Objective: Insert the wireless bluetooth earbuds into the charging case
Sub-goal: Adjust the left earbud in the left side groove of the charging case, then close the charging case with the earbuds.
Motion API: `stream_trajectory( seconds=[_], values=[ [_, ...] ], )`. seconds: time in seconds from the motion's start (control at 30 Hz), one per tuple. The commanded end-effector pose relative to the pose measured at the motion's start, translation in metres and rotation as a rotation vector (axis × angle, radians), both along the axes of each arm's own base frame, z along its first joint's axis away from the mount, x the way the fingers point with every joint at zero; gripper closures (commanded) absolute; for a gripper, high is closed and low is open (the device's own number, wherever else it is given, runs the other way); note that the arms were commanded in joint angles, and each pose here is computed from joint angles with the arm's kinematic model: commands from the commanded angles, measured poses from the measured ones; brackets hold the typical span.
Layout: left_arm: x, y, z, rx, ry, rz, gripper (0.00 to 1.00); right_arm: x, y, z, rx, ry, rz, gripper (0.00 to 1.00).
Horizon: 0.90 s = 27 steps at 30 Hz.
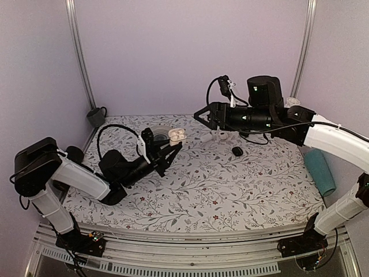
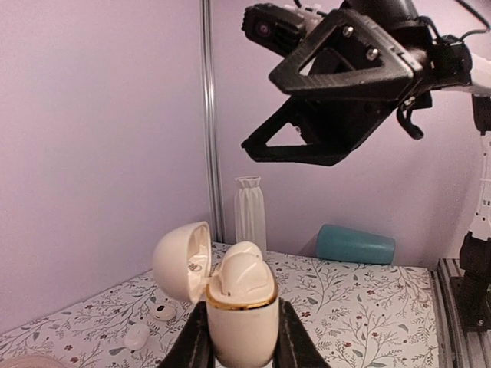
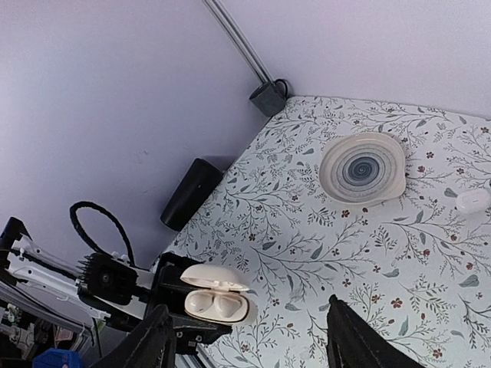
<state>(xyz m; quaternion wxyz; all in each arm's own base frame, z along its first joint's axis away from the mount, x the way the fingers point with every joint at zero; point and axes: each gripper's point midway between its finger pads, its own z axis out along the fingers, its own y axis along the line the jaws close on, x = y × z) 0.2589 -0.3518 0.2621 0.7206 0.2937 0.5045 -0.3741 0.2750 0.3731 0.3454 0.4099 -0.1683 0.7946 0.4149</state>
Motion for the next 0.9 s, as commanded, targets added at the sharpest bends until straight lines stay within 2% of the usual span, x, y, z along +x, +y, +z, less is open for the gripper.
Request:
stream_trajectory(
  seconds=[0.0, 0.3, 0.53, 0.7, 0.87],
  values=[
    [-0.017, 0.003, 0.018, -0.043, -0.024, -0.092, 1.00, 0.001, -0.008, 0.016, 0.104, -0.073, 0.111, 0.33],
    [-0.029, 0.004, 0.033, -0.021, -0.012, -0.144, 1.00, -0.016, -0.005, 0.015, 0.269, -0.048, 0.389, 0.23],
    [-0.049, 0.006, 0.043, -0.018, -0.026, -0.234, 1.00, -0.039, 0.014, 0.024, 0.400, -0.017, 0.634, 0.21],
    [-0.061, 0.005, 0.051, -0.031, -0.043, -0.304, 1.00, -0.053, 0.024, 0.023, 0.428, 0.024, 0.758, 0.21],
    [-0.065, 0.008, 0.058, -0.063, -0.046, -0.331, 1.00, -0.073, 0.036, 0.033, 0.430, 0.005, 0.866, 0.21]
  ],
)
